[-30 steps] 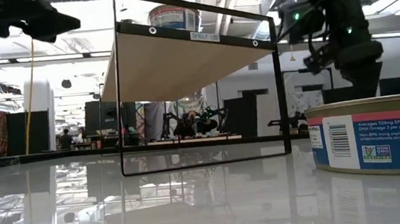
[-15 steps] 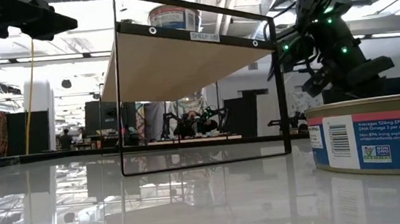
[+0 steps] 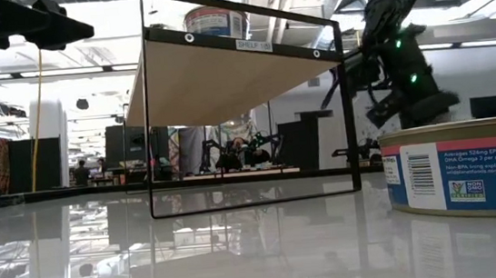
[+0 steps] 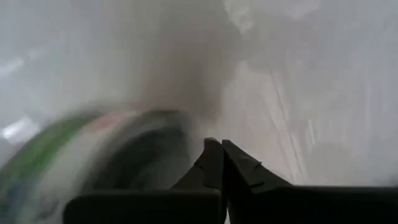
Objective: Stack canned seafood by type on shelf
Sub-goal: Stack the green tuna can on top of the other green tuna can on the shelf
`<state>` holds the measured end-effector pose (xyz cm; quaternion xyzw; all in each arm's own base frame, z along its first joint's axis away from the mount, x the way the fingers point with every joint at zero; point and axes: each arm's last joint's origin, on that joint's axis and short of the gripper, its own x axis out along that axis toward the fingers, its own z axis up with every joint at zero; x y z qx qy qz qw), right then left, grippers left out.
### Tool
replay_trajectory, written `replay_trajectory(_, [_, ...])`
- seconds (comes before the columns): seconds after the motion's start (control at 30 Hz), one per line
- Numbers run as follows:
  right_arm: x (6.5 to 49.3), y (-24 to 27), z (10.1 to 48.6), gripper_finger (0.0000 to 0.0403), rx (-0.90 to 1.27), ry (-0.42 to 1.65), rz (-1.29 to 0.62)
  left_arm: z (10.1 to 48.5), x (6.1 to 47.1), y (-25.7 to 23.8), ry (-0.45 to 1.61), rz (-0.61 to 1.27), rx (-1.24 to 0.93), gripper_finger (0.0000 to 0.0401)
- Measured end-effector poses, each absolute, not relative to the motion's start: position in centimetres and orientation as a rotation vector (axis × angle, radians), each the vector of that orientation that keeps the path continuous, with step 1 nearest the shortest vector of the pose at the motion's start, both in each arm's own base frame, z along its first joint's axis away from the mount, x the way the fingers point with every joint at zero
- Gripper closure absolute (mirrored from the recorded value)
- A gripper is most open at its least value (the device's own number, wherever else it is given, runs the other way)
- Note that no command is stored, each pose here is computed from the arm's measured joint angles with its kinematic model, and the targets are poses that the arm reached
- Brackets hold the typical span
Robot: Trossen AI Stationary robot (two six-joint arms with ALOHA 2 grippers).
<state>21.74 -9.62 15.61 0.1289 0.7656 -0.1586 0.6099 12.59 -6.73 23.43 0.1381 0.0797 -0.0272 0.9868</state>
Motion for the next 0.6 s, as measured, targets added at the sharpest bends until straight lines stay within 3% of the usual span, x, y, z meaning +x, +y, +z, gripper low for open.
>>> replay_trajectory(0.17, [21.3,-10.9,15.5,0.0388,0.37,1.733,-0.382,23.3,12.6,-6.7,0.175,-0.053,0.31,0.0129])
replay_trajectory(0.3, [21.0,-11.4,15.9,0.037,0.351,1.716,-0.469,23.3,12.6,-6.7,0.175,-0.051,0.307,0.0129])
replay_trajectory(0.6, [21.9,-11.4,23.2,0.0354,0.19,1.469,-0.525,23.3,12.6,-6.6,0.174,-0.017,0.283,0.0129])
